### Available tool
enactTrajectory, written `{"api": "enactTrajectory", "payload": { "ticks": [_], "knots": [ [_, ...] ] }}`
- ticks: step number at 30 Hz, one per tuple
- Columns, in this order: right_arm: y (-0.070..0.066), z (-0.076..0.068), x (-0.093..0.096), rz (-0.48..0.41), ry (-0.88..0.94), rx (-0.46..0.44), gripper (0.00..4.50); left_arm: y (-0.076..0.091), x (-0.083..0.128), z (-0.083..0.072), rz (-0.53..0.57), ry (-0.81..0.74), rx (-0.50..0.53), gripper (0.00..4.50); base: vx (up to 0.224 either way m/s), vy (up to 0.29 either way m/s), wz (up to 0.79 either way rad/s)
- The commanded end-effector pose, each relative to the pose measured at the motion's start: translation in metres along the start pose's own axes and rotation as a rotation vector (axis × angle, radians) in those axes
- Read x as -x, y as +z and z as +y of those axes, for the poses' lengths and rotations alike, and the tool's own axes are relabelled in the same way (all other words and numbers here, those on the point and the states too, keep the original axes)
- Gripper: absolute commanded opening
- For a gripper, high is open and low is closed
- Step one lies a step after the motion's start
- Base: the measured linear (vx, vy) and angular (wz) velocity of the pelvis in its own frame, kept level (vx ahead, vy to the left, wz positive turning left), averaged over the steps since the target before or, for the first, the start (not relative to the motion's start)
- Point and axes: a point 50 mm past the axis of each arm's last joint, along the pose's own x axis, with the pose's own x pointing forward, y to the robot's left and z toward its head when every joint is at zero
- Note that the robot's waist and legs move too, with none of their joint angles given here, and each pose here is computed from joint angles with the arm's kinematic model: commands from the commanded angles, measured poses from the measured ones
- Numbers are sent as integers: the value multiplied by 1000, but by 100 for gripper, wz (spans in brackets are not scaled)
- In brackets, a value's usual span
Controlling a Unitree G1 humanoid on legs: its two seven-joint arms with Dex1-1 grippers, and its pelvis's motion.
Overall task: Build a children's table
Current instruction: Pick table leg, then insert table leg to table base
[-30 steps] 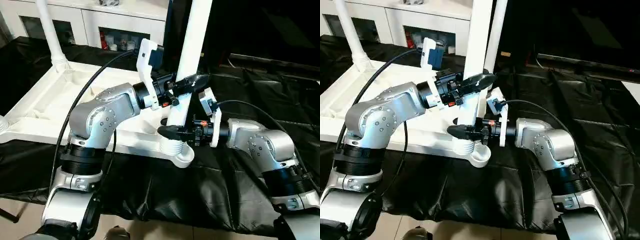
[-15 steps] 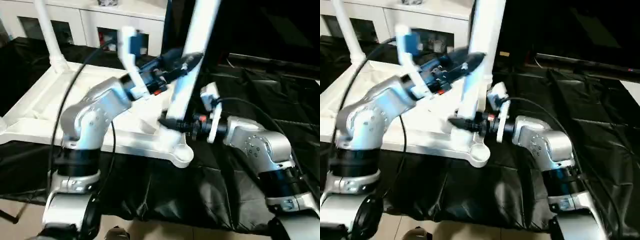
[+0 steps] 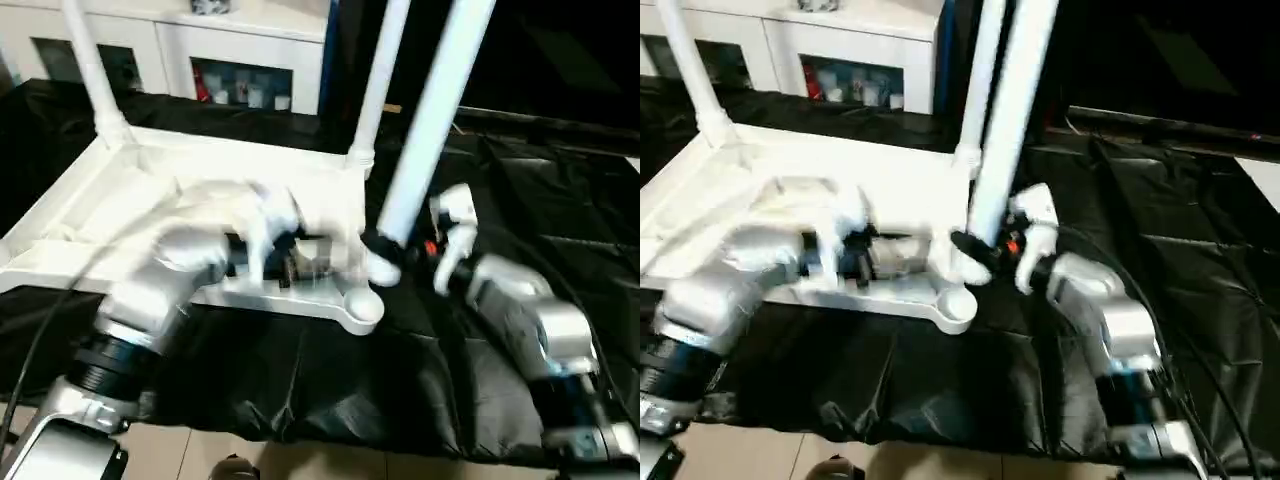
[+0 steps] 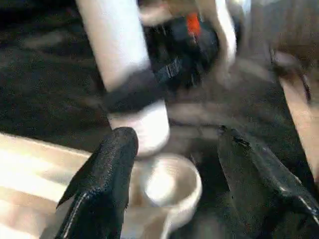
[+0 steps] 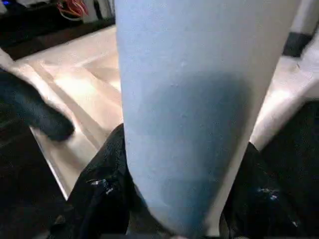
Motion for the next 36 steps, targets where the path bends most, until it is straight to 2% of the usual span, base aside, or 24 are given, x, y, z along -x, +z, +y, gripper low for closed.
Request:
{"api": "enactTrajectory", "payload": {
  "ticks": [1, 2, 3, 7, 8, 12, 15, 20, 23, 25, 30, 36],
  "knots": [
    [6, 2, 2, -20, -12, 56, 193, -13, -3, 6, 114, 0, -68, 263, 0, 0, 0],
    [6, 2, 2, -20, -12, 56, 193, -13, -3, 6, 114, 0, -68, 257, 0, 0, 0],
    [4, 2, 2, -18, -15, 62, 193, -19, -3, 9, 154, 6, -86, 227, 0, 0, 0],
    [4, 4, 1, -20, -13, 65, 193, -29, 1, 15, 223, 6, -95, 211, 0, 0, 0],
    [3, 4, 1, -19, -12, 66, 193, -31, 2, 17, 240, 6, -103, 181, 0, 0, 0],
    [1, 6, 1, -6, -2, 78, 193, -38, 6, 22, 268, 0, -96, 162, 0, 0, 0],
    [1, 7, 1, -5, 4, 77, 193, -41, 8, 25, 272, -2, -99, 127, 0, 0, 0],
    [0, 8, 0, -4, 9, 78, 193, -45, 10, 27, 287, -15, -102, 89, 0, 0, 0],
    [1, 9, -1, -1, 15, 80, 193, -46, 13, 29, 293, -26, -93, 86, 0, 0, 0],
    [1, 9, -1, 0, 17, 80, 193, -47, 14, 29, 296, -28, -94, 57, 0, 0, 0],
    [1, 9, -2, 7, 31, 83, 193, -48, 16, 32, 308, -39, -85, 19, 0, 0, 0],
    [-2, 8, -1, 50, 57, 64, 193, -51, 15, 34, 310, 1, 11, 0, 0, 0, 0]
  ]
}}
